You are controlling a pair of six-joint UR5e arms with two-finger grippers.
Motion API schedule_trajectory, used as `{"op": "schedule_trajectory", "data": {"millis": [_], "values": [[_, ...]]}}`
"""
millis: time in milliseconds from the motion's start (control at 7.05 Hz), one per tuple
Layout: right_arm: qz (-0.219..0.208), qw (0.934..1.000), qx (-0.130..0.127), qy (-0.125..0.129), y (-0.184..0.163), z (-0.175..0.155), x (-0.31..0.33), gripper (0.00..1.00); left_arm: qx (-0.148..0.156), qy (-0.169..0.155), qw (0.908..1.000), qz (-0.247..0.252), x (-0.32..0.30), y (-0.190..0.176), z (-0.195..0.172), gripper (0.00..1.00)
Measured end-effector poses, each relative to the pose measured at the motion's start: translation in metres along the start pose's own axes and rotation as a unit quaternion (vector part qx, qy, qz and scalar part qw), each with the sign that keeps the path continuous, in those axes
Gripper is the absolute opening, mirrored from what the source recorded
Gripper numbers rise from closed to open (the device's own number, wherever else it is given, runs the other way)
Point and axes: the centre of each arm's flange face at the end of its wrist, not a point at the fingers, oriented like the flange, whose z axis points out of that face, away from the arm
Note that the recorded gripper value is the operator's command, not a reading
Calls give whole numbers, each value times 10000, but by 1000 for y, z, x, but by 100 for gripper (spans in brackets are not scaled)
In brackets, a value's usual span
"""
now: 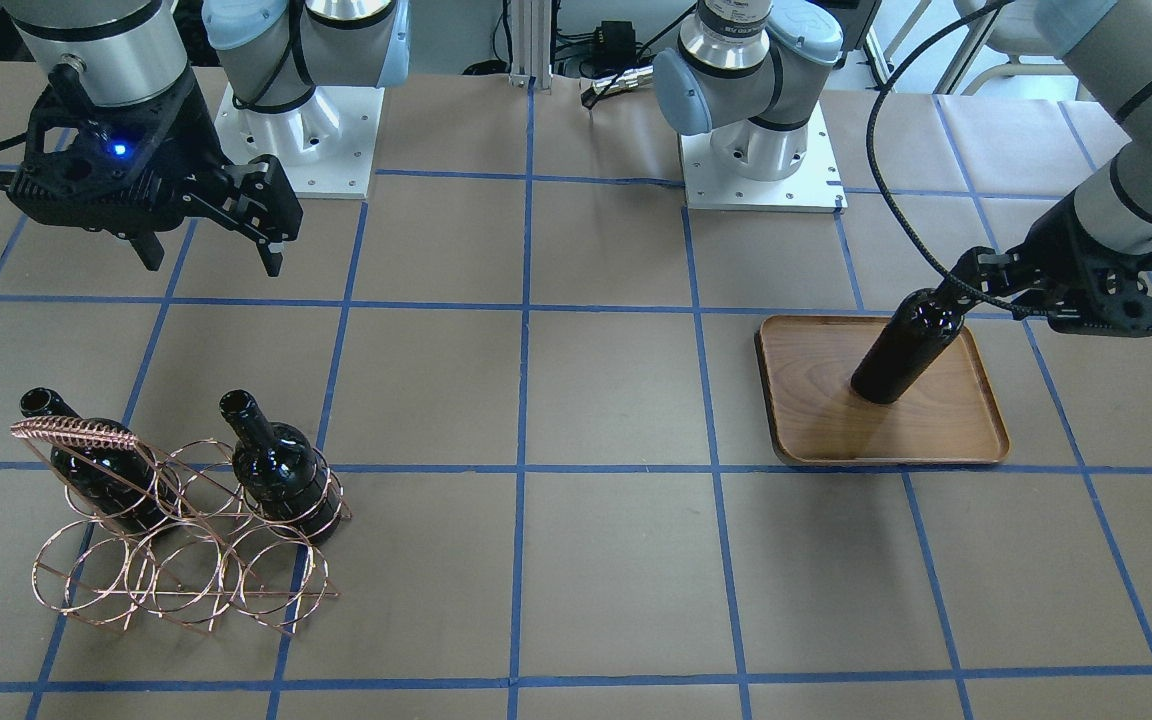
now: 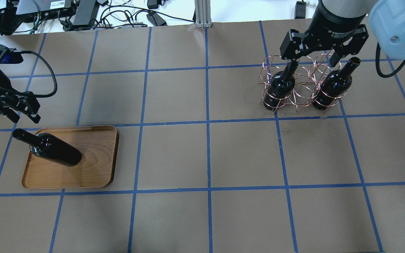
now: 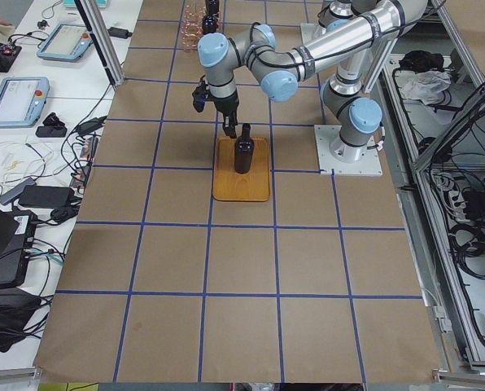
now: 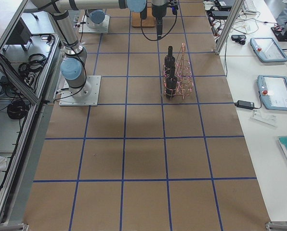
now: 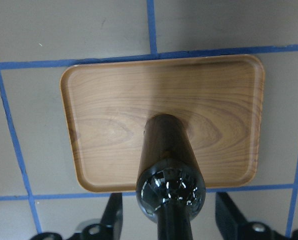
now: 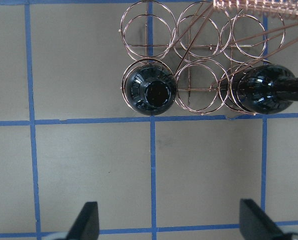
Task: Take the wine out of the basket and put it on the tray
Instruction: 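Open the left gripper and raise it away from the tray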
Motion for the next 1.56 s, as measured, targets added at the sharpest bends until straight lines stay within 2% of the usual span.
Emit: {"op": "schedule_trajectory", "data": {"millis": [284,568,709,993,1277,1561], "values": [[0,10000,4,0,0,0,0,100,-141,-112,9996,-194,5,23,-36,100],[2,10000,20,-4,-1,-1,0,100,-101,-44,9963,-855,28,31,-75,100],[7,10000,38,-11,-1,-3,0,100,40,-66,9946,-1038,61,29,-91,100],[6,10000,50,-23,-1,-5,0,100,496,-187,9939,-965,146,25,-119,100],[18,10000,64,-65,-1,-6,-1,100,824,-227,9933,-780,229,31,-127,100],[58,9999,77,-116,-2,-7,-2,100,1076,-180,9923,-586,282,32,-120,100]]}}
